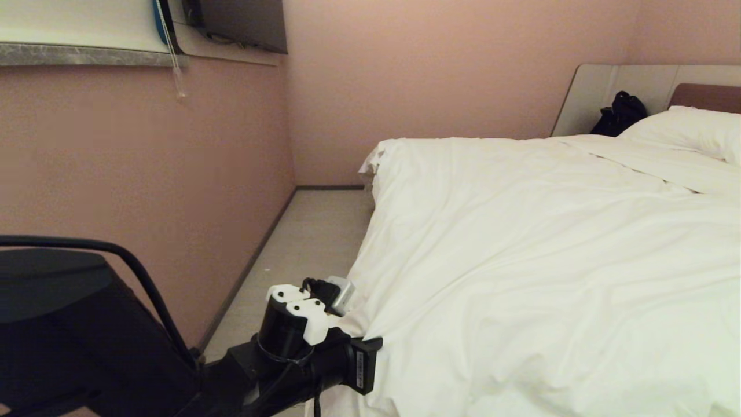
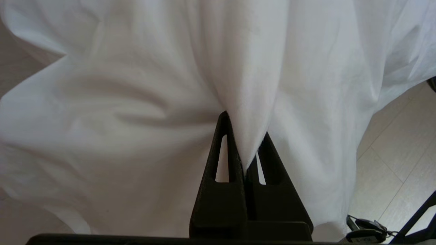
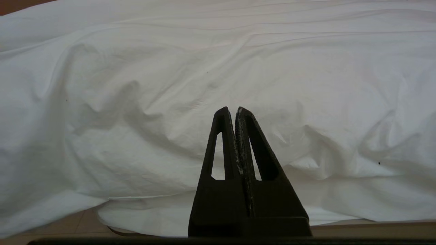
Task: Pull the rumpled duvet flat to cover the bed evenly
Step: Flatten the corners of the folded blanket
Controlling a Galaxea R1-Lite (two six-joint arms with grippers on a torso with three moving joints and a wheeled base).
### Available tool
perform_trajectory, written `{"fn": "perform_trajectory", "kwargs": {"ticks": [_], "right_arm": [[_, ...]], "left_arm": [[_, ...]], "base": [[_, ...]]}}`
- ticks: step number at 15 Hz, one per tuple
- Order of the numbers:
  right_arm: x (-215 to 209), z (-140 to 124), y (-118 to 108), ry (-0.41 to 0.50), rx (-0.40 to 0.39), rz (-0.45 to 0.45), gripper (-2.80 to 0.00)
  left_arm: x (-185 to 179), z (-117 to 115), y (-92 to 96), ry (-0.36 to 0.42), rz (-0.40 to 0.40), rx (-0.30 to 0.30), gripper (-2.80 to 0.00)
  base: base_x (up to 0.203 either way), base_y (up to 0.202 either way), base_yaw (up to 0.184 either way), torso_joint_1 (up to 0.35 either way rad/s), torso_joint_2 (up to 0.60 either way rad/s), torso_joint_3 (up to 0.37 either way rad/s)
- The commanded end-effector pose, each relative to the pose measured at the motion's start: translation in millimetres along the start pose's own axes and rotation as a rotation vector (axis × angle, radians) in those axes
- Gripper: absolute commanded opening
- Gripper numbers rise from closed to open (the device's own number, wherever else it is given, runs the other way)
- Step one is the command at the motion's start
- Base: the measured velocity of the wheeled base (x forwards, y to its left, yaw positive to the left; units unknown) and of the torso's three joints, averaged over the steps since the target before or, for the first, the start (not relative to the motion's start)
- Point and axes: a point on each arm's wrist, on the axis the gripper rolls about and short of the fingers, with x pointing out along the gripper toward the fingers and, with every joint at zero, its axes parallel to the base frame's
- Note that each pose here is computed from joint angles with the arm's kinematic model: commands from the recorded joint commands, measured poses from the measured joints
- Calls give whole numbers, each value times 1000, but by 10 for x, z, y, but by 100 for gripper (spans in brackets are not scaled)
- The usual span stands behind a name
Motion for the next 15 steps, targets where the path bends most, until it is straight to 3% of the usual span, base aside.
{"fn": "perform_trajectory", "kwargs": {"ticks": [1, 4, 5, 9, 11, 13, 15], "right_arm": [[0, 0, 0, -1, 0, 1, -280], [0, 0, 0, -1, 0, -1, -280], [0, 0, 0, -1, 0, 0, -280], [0, 0, 0, -1, 0, -1, -280], [0, 0, 0, -1, 0, -1, -280], [0, 0, 0, -1, 0, -1, -280], [0, 0, 0, -1, 0, -1, -280]], "left_arm": [[11, -24, 4, 8, 0, -3, -280], [35, -40, 9, 11, 9, 6, -280], [45, -56, -4, 17, 7, 8, 0], [12, -196, -59, 72, -12, 5, 0], [-58, -351, -185, 126, -42, 22, 0], [-164, -354, -274, 87, -77, 29, 0], [-320, -215, -334, -21, -107, 34, 0]], "base": [[0, 0, 0, 0, 0, 0], [0, 0, 0, 0, 0, 0], [0, 0, 0, 0, 0, 0], [0, 0, 0, 0, 0, 0], [0, 0, 0, 0, 0, 0], [0, 0, 0, 0, 0, 0], [0, 0, 0, 0, 0, 0]]}}
